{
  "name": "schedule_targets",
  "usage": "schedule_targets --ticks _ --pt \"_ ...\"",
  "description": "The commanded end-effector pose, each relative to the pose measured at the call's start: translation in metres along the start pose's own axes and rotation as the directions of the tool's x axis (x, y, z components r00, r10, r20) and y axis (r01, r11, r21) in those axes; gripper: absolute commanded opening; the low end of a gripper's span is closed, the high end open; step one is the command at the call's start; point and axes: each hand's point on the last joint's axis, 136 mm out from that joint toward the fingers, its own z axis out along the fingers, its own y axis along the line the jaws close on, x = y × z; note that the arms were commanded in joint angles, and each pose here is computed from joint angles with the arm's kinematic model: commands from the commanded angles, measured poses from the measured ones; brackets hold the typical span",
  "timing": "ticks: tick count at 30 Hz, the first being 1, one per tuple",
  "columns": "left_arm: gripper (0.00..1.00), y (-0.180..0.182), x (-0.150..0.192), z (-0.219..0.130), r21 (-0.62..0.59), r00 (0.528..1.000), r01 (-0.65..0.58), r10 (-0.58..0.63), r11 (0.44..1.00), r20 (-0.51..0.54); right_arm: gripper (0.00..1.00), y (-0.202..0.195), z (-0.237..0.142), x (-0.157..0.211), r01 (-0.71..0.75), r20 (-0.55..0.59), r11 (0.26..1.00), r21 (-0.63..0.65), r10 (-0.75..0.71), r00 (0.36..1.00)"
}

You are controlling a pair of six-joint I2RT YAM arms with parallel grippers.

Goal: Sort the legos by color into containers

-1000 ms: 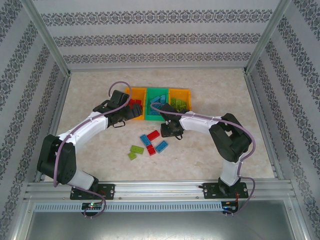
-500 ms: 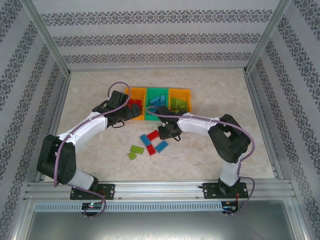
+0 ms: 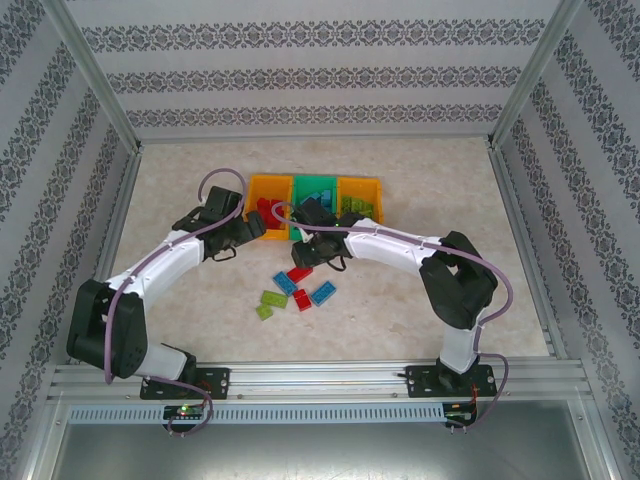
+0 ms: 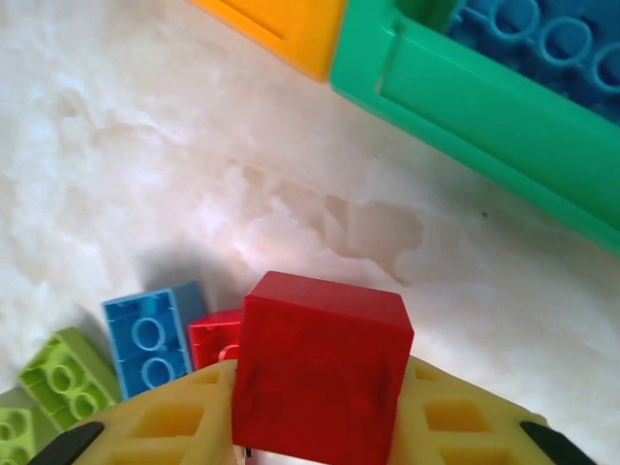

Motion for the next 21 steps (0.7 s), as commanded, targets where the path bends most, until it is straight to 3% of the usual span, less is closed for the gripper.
schedule_targets --ticks 1,11,21 --pt "0.99 0.017 -0.003 -0.008 -0.043 0.999 0.042 -0.042 0.998 0.016 0.29 0.024 0.001 -0.013 0.038 0.007 0.997 -0.069 -0.037 0.999" --pt "0.99 0.045 0.001 -0.008 -0.092 0.994 0.113 -0.112 0.989 0.011 0.29 0.068 0.013 -0.066 0.046 0.057 0.974 -0.22 -0.035 0.998" --pt "0.99 0.057 0.006 -0.01 -0.111 0.992 0.128 -0.128 0.985 0.008 0.31 0.045 0.024 -0.131 -0.082 0.14 0.975 -0.205 0.112 0.984"
